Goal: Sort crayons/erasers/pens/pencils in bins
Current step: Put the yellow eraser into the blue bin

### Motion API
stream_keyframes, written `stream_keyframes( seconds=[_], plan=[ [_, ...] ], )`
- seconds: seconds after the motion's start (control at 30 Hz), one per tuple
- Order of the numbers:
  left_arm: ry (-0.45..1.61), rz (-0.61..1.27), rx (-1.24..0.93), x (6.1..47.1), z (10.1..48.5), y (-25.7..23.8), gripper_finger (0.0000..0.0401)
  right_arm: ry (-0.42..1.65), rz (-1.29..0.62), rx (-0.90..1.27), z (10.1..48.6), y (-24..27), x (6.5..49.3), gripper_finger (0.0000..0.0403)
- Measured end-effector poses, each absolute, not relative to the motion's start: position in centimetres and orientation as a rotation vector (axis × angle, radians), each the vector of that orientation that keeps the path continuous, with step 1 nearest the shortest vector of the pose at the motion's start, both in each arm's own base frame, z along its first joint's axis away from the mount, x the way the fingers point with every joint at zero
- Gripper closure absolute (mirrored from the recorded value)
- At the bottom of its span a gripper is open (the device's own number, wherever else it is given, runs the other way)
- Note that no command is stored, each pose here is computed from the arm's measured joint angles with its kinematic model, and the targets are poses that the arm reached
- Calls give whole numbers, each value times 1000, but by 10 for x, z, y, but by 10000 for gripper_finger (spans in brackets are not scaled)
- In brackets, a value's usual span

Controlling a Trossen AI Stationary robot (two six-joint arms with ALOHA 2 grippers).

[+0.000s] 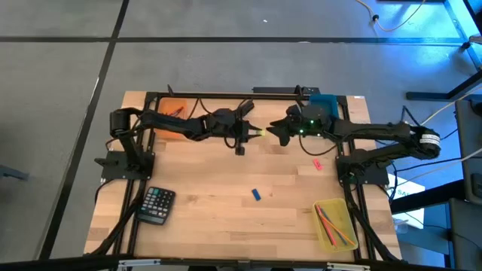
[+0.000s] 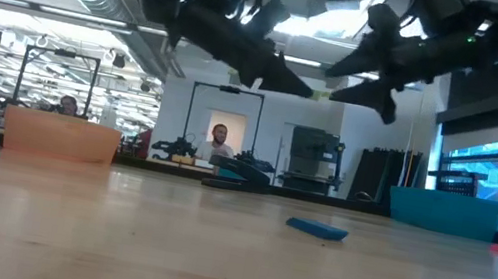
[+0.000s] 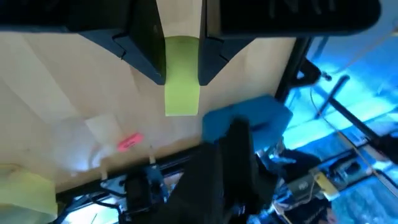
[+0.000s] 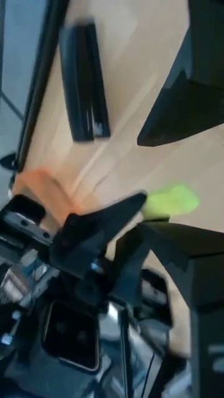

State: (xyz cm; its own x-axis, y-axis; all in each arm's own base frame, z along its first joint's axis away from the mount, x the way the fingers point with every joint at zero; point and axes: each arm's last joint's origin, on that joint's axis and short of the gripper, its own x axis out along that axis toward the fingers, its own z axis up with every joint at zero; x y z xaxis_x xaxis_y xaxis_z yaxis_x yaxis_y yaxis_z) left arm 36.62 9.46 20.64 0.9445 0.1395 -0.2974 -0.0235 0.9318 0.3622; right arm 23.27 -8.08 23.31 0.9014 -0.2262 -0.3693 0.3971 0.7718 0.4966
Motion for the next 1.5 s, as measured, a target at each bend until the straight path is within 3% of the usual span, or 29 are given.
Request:
stream_keyframes(
  seconds=[0.17,0.57,0.77,0.97,1.17,1.33,1.5],
  plan=[
    [325,144,452,368,209,90,339,249,-263,679,227,-77,250,189],
    [331,233,584,372,213,75,340,273,-291,713,221,-74,253,202],
    [339,245,613,373,213,71,340,265,-296,710,221,-74,253,247],
    [336,246,597,373,213,70,337,264,-295,707,221,-74,253,322],
    [327,256,536,373,213,71,313,269,-302,644,222,-75,252,379],
    [378,272,430,370,207,76,278,296,-508,520,223,-84,239,379],
    [503,280,294,362,194,87,253,452,-956,333,217,-94,209,375]
  ],
)
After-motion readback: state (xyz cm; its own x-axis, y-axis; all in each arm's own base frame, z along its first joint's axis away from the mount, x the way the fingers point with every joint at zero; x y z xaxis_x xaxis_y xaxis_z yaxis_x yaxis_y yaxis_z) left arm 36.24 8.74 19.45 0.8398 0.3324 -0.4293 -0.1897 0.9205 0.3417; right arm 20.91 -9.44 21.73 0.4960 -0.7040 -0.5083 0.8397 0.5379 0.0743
